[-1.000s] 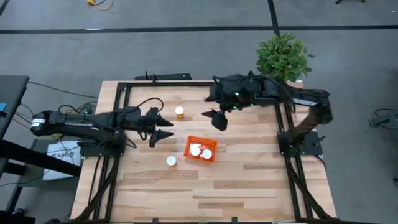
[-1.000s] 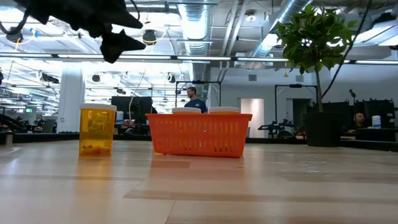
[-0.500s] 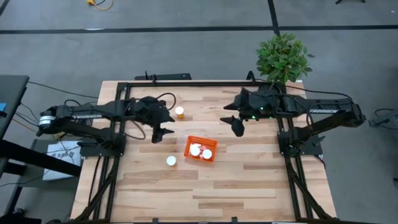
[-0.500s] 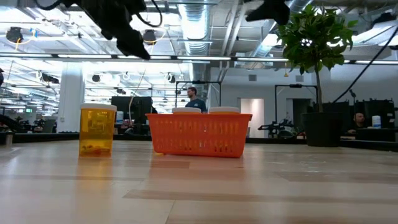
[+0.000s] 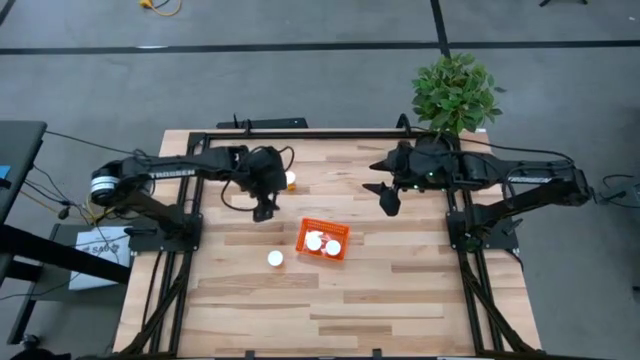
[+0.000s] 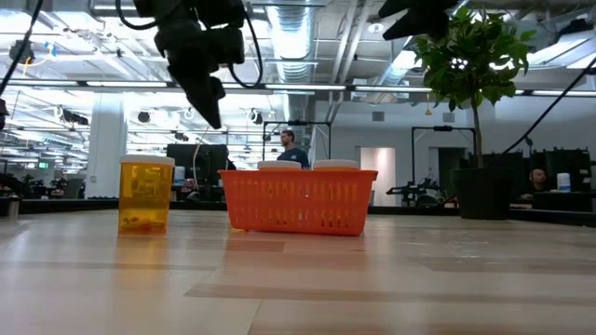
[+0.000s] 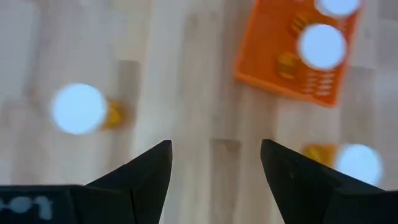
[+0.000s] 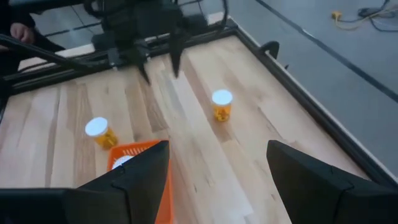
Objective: Pick and place pill bottles into a basket
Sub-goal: Put the bottom orange pill bottle into the orange bin
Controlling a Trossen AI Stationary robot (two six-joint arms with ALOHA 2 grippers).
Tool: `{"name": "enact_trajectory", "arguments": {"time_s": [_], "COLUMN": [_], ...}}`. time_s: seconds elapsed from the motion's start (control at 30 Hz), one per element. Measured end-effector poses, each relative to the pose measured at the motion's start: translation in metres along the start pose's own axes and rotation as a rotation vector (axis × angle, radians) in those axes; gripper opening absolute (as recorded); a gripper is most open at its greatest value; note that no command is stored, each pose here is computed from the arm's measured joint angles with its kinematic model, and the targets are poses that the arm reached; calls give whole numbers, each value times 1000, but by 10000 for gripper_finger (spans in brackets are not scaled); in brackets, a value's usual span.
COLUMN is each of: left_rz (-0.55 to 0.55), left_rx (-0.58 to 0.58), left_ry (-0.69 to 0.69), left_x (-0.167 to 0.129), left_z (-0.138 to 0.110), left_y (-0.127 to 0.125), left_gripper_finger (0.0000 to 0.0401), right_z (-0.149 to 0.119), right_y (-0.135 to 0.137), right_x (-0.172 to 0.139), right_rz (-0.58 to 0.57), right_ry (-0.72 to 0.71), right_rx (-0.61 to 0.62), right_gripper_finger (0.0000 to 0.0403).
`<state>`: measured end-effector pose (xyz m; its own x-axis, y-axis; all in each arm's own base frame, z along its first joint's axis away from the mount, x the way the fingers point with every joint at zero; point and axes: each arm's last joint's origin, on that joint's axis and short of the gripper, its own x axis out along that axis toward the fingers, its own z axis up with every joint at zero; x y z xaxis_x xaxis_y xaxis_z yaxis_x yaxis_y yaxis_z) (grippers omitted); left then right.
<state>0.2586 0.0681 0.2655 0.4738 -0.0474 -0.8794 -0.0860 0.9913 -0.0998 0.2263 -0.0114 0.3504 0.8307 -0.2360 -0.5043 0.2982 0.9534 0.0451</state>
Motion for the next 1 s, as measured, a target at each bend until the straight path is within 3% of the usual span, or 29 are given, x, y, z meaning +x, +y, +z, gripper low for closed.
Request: {"name": "enact_trajectory", "arguments": {"time_s": [0.17,0.3,0.6,1.0], "left_rz": [-148,-193,-165,-220], "left_rx": [3,68,190,363], "left_ry": [61,86,103,106], "left_x": [2,1,3,4], "left_z": [-5,-7,-9,-13], "left_y": [-16,-37,-66,-88], "left_gripper_finger": [236,236,236,236], "right_z": [1,1,1,1], "right_y": [-1,-2,-1,-1], "right_x": [-1,-1,-1,-1], "right_rz": [-1,-4,4,6], "right_ry": [-10,-10,-11,-9], "right_rx": [-4,-2,12,32], "right_gripper_finger": [265,265,265,265]}}
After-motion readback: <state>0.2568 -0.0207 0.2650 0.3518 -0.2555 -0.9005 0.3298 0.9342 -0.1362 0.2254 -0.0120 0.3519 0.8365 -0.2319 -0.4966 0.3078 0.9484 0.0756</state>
